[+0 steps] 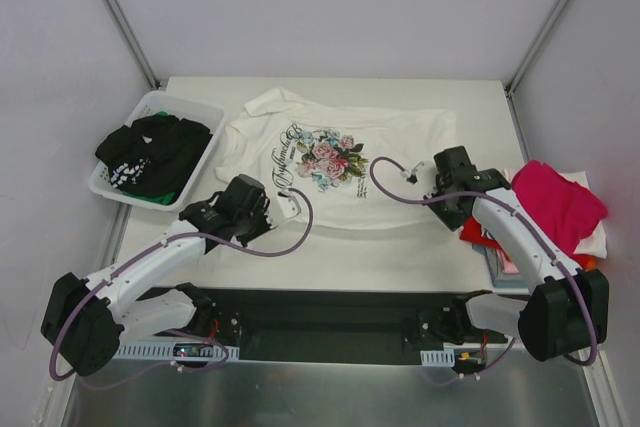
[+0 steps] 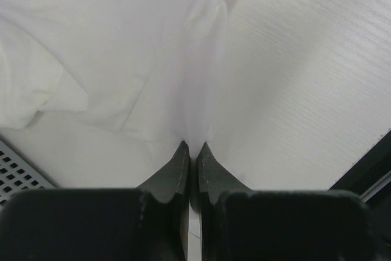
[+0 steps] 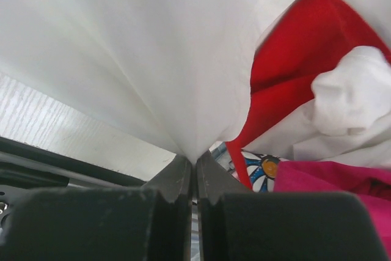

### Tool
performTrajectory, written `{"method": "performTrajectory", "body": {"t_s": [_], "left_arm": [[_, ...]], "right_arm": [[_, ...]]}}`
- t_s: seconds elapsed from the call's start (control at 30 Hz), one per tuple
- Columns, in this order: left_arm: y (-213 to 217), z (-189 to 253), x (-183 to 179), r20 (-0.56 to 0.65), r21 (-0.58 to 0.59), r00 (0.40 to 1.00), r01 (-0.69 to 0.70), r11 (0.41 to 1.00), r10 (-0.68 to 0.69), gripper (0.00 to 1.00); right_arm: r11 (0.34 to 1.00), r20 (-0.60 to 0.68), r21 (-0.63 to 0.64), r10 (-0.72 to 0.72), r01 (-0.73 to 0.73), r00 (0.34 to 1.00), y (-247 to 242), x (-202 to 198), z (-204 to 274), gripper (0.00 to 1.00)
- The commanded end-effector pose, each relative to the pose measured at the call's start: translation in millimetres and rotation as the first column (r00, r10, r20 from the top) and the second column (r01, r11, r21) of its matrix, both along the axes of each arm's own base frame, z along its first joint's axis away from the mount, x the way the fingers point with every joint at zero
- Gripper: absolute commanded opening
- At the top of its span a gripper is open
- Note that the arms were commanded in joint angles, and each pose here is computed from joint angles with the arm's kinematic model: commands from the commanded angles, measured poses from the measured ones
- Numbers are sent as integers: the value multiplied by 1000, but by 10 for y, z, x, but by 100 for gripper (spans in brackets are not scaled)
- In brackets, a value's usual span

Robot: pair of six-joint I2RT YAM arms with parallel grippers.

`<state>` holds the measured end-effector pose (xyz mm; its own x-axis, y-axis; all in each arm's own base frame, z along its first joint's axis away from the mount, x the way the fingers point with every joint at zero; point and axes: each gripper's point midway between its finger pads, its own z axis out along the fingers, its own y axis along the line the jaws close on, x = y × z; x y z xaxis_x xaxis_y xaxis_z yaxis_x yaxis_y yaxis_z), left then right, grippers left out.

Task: Fold and stack the t-shirts
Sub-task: Grap the side of the flattened tshirt closest away from the robot with both arms, then fold the flattened tshirt in 1/3 of the way

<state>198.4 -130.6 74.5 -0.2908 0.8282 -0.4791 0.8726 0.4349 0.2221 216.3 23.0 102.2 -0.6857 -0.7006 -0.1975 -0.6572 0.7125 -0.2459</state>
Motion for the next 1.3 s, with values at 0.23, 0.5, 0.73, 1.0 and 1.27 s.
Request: {"method": "performTrajectory", "body": {"t_s": [0.23,0.5,0.73,1.0,1.27], "left_arm": [[-158,628,628,206,55,977,48,997,-59,0],[-128,598,1040,227,99,971,46,994,-68,0],[-38,701,1475,256,111,965,25,994,-53,0],[-45,711,1932,259,124,964,22,992,-54,0],[-100,592,2069,235,141,970,33,989,-66,0]], "right_arm": [[999,120,-43,-10,16,993,43,578,358,1],[997,100,-81,-7,15,995,13,963,239,1],[993,80,-98,-50,57,996,-173,1282,126,1],[993,45,-93,-66,70,997,-258,1570,-77,1],[993,14,-103,-57,58,998,-232,1809,-266,1]]}}
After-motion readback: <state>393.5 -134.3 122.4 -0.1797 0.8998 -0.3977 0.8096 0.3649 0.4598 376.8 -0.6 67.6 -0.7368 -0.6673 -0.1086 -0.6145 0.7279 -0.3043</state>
